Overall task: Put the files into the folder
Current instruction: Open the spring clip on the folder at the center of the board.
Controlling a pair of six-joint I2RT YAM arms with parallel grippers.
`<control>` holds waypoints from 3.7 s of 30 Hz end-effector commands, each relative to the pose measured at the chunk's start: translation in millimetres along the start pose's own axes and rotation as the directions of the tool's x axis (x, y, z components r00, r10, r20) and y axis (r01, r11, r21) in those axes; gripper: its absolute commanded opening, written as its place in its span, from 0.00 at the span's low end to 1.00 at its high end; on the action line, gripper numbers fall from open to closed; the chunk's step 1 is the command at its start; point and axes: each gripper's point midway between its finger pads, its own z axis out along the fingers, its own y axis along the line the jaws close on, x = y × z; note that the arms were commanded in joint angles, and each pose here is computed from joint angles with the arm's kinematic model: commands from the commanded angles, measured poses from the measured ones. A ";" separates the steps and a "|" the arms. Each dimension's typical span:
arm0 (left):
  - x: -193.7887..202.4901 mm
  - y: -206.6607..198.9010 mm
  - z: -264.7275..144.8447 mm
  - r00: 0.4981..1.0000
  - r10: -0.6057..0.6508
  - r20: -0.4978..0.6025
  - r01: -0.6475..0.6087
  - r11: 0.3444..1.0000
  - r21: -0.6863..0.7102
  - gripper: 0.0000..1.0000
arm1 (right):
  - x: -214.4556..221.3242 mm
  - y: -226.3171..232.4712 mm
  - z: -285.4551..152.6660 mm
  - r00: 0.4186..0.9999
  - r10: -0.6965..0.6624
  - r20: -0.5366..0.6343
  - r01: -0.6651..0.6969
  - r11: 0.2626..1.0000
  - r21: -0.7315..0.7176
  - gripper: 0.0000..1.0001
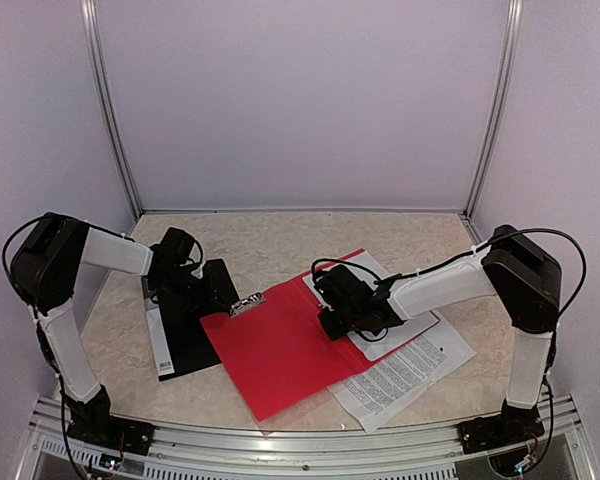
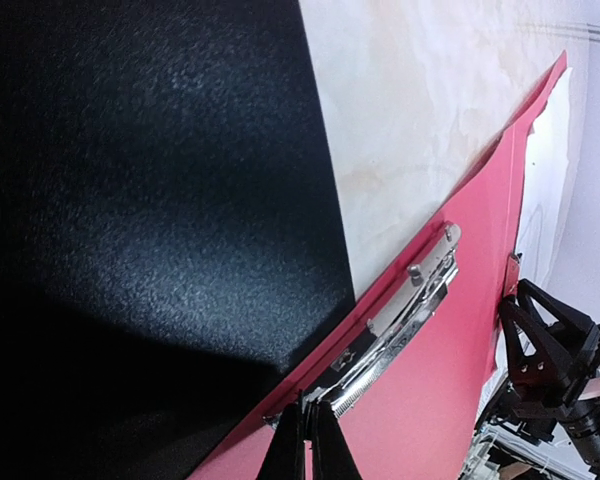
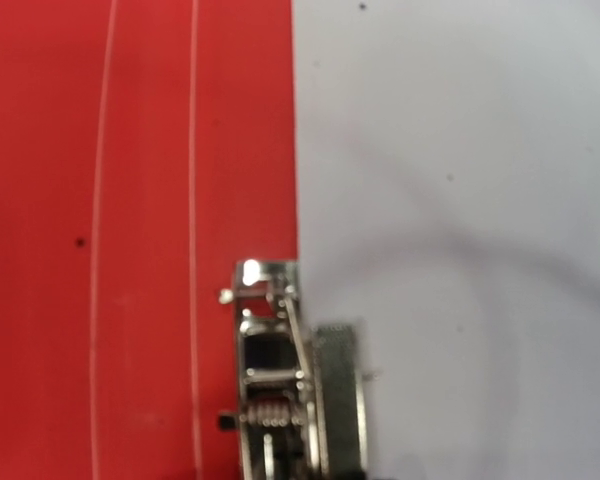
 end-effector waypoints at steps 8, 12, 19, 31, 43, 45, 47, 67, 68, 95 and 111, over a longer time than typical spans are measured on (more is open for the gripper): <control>62.5 88.7 29.6 0.986 -0.015 -0.164 -0.051 0.918 -0.392 0.00 | 86.6 9.3 16.9 0.959 -0.107 -0.262 0.099 0.994 -0.043 0.11; 67.9 92.7 33.4 0.980 -0.012 -0.197 -0.072 0.908 -0.412 0.00 | 85.3 11.3 17.1 0.959 -0.110 -0.261 0.102 0.994 -0.044 0.11; 88.3 110.3 50.6 0.960 -0.014 -0.280 -0.140 0.842 -0.520 0.00 | 83.2 10.9 14.4 0.959 -0.113 -0.260 0.109 0.994 -0.033 0.10; 108.7 134.0 50.8 0.960 -0.048 -0.274 -0.140 0.768 -0.625 0.00 | 85.3 -7.8 12.5 0.949 -0.112 -0.296 0.139 0.988 0.070 0.07; 126.5 154.4 56.6 0.951 -0.072 -0.300 -0.164 0.706 -0.689 0.00 | 95.5 -11.3 11.5 0.942 -0.104 -0.318 0.134 0.988 0.075 0.05; 130.1 152.4 58.6 0.952 -0.073 -0.298 -0.154 0.725 -0.671 0.00 | 95.8 -10.3 12.5 0.941 -0.107 -0.320 0.137 0.988 0.072 0.04; 127.3 142.4 56.6 0.958 -0.053 -0.283 -0.150 0.747 -0.648 0.00 | 97.0 -10.4 13.4 0.939 -0.108 -0.326 0.138 0.988 0.072 0.03; 44.6 -25.0 9.4 0.988 0.143 -0.054 -0.152 0.964 -0.217 0.00 | 96.8 -9.6 10.4 0.944 -0.083 -0.320 0.100 0.994 0.038 0.00; 42.0 -29.4 9.6 0.987 0.150 -0.053 -0.157 0.965 -0.209 0.00 | 96.6 -8.0 10.3 0.945 -0.083 -0.316 0.098 0.995 0.032 0.01; 15.0 -56.2 14.2 0.986 0.163 -0.046 -0.167 0.978 -0.122 0.00 | 61.3 13.7 -4.2 0.966 -0.049 -0.252 0.032 0.997 -0.072 0.04; 19.5 -56.4 16.0 0.980 0.192 -0.058 -0.198 0.972 -0.127 0.00 | 64.7 10.2 -0.5 0.962 0.021 -0.273 -0.057 0.990 -0.126 0.00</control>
